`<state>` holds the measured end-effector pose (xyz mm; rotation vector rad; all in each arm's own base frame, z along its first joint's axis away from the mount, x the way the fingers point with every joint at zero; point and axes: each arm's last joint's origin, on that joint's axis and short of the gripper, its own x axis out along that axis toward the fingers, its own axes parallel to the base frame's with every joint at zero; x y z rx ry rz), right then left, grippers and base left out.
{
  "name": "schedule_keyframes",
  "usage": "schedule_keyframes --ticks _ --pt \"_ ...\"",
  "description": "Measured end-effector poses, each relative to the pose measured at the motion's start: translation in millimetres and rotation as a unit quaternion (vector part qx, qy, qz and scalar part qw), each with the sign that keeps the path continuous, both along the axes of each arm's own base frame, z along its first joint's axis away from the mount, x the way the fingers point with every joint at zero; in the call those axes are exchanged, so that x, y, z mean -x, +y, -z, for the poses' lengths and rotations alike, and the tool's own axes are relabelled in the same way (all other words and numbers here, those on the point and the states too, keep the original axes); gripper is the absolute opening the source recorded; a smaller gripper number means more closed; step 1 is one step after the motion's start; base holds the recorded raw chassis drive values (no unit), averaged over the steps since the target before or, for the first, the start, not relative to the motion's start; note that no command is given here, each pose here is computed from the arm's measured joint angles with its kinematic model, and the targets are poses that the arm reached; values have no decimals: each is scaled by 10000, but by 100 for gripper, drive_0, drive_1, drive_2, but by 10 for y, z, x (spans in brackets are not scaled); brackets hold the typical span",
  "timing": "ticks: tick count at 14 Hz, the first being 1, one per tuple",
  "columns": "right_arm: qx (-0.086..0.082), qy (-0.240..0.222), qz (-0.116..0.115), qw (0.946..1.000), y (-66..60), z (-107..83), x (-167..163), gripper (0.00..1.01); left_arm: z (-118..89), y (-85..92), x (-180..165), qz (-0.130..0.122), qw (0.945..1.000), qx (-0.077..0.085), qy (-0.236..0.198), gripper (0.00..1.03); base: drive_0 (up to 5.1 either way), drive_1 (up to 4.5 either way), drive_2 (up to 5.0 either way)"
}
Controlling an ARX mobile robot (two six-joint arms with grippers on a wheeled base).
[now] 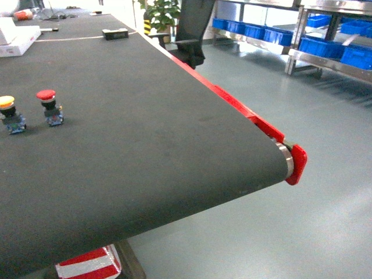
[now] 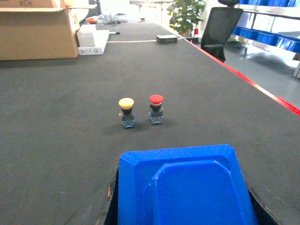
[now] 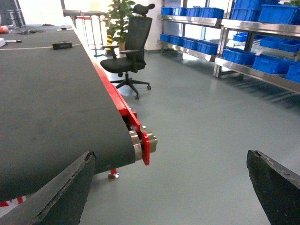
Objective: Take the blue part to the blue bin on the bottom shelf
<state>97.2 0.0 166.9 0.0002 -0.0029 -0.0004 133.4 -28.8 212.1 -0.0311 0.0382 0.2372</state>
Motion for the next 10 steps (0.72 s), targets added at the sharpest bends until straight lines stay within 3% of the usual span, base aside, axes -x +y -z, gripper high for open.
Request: schedule_keyframes --ticks 10 --pt "0 0 0 10000 0 0 0 98 1 0 -1 0 10000 -1 4 44 -156 -156 -156"
